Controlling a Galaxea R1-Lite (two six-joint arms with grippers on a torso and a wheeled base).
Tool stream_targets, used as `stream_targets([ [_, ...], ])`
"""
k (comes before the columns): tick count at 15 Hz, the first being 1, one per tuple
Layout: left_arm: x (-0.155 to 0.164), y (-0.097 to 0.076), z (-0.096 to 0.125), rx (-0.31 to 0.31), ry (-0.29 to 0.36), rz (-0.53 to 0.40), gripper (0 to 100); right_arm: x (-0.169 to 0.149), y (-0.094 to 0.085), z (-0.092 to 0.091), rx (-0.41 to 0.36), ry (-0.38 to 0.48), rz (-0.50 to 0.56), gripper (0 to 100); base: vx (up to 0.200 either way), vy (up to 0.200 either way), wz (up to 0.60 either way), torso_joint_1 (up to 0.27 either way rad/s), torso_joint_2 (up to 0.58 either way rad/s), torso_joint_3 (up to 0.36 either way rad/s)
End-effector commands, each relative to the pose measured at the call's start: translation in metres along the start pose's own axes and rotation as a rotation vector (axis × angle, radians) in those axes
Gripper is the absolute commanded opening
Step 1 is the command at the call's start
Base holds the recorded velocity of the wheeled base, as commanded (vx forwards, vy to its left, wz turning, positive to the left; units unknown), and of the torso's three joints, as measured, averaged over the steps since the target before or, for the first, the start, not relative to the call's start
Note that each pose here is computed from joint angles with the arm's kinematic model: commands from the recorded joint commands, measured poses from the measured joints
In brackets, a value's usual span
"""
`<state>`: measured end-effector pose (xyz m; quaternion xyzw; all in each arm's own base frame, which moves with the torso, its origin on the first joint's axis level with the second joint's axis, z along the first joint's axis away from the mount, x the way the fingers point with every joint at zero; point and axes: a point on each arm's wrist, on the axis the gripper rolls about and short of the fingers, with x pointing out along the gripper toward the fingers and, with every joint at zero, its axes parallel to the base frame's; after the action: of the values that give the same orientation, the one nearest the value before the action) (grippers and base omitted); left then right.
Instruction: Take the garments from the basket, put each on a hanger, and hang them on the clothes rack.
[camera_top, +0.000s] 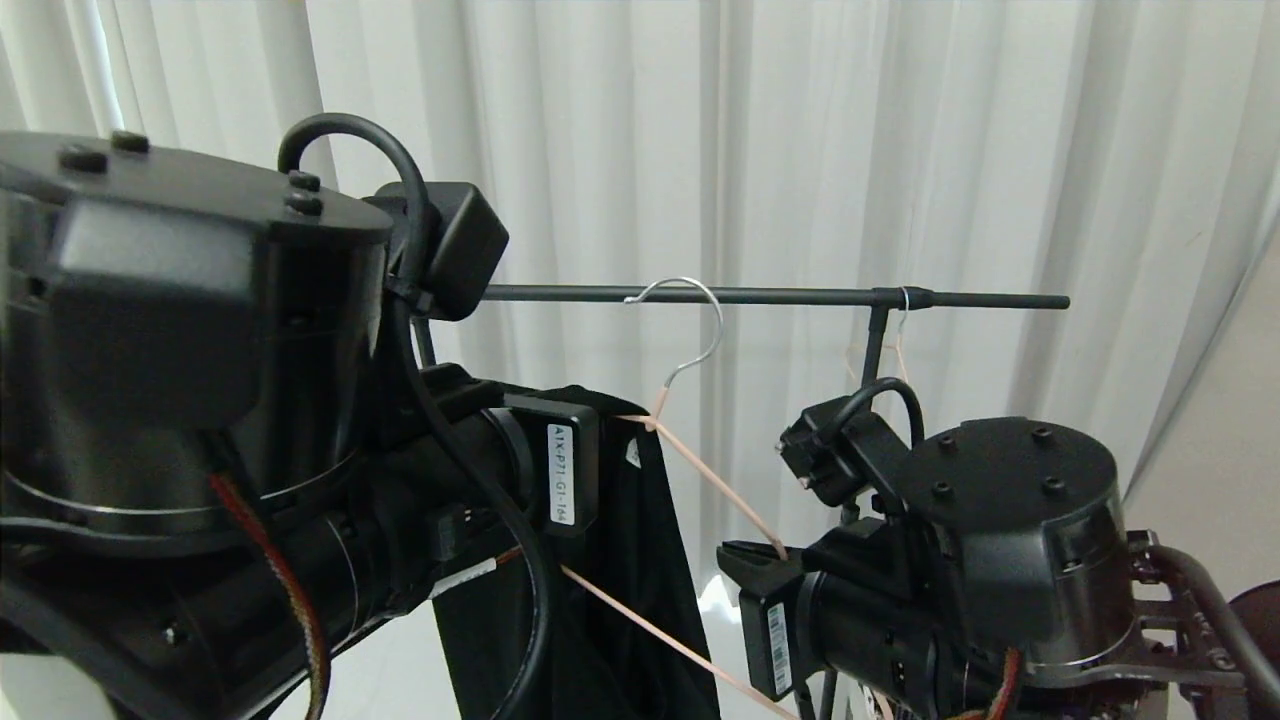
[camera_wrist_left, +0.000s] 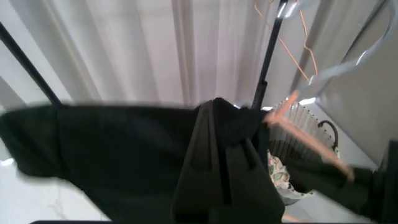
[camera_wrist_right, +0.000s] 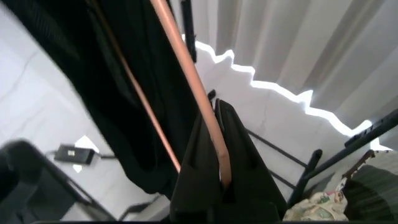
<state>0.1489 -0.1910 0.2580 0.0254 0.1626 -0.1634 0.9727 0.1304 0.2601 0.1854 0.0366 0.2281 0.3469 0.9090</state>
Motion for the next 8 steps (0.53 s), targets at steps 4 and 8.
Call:
stream_targets([
  [4, -0.004, -0.003, -0.004, 0.009, 0.006, -0.021, 0, -0.011, -0.002, 0.010, 0.013, -0.055, -0.003, 0, 0.000, 0.000, 0.00, 0.000, 0.00, 0.000],
  [8, -0.009, -0.001, -0.002, -0.001, -0.006, -0.025, 100, -0.015, -0.004, 0.014, 0.021, -0.085, -0.036, 0, 0.000, 0.000, 0.00, 0.000, 0.00, 0.000],
])
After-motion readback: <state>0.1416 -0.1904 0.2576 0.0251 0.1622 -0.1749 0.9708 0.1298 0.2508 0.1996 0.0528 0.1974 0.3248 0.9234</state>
